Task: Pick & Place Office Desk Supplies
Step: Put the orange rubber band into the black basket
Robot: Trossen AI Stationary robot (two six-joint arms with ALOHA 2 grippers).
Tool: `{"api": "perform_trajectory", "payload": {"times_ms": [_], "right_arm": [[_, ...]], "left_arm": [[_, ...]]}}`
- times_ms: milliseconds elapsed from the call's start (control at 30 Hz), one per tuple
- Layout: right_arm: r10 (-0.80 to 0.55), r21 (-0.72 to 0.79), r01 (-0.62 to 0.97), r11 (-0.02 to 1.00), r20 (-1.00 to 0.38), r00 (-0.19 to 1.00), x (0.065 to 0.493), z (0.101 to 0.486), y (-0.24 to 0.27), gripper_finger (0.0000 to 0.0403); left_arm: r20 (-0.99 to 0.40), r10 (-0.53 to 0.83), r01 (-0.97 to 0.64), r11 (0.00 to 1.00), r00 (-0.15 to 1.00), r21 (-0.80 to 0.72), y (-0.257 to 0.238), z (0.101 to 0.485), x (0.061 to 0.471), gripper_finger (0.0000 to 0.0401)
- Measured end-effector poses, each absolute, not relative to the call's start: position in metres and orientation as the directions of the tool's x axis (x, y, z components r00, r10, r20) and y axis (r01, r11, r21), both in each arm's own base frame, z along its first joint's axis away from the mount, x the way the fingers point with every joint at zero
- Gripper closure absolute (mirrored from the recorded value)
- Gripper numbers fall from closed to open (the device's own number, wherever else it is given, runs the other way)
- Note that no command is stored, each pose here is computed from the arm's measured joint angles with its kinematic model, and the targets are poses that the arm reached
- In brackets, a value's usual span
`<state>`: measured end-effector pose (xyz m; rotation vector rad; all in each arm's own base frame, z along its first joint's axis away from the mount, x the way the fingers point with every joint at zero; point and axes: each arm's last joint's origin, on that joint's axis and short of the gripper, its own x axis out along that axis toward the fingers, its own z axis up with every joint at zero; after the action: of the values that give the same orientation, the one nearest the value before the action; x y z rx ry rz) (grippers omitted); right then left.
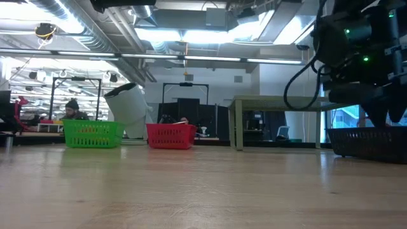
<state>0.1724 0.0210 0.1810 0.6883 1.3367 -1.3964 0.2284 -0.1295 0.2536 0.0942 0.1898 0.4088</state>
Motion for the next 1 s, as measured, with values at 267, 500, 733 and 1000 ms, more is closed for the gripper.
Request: {"api": "perform_trajectory", "payload": {"times_ms": [267, 500, 733, 1000], "right_arm": [[-0.225, -0.29, 0.939, 0.185, -0.943, -0.247, 0.175, 0.184, 0.018, 0.0217], [-0.208, -0.204, 0.955, 0.216, -0.965, -0.159, 0.182, 0.183, 0.019, 0.0217], [-0.17, -0.232, 0.947, 0.223, -0.966, -0.196, 0.179, 0.183, 0.019, 0.0217], [-0.224, -0.246, 0.941, 0.234, -0.955, -0.194, 0.179, 0.183, 0.017, 0.0217]], "left_arm": [[-0.169, 0.387, -0.37, 0.92, 0.906, 0.126, -0.13, 0.253, 0.229, 0.0248], [-0.174, 0.368, -0.353, 0.929, 0.913, 0.115, -0.13, 0.253, 0.229, 0.0248], [-0.176, 0.362, -0.346, 0.931, 0.915, 0.114, -0.131, 0.253, 0.229, 0.0248], [-0.18, 0.347, -0.331, 0.937, 0.92, 0.111, -0.131, 0.253, 0.229, 0.0248]]}}
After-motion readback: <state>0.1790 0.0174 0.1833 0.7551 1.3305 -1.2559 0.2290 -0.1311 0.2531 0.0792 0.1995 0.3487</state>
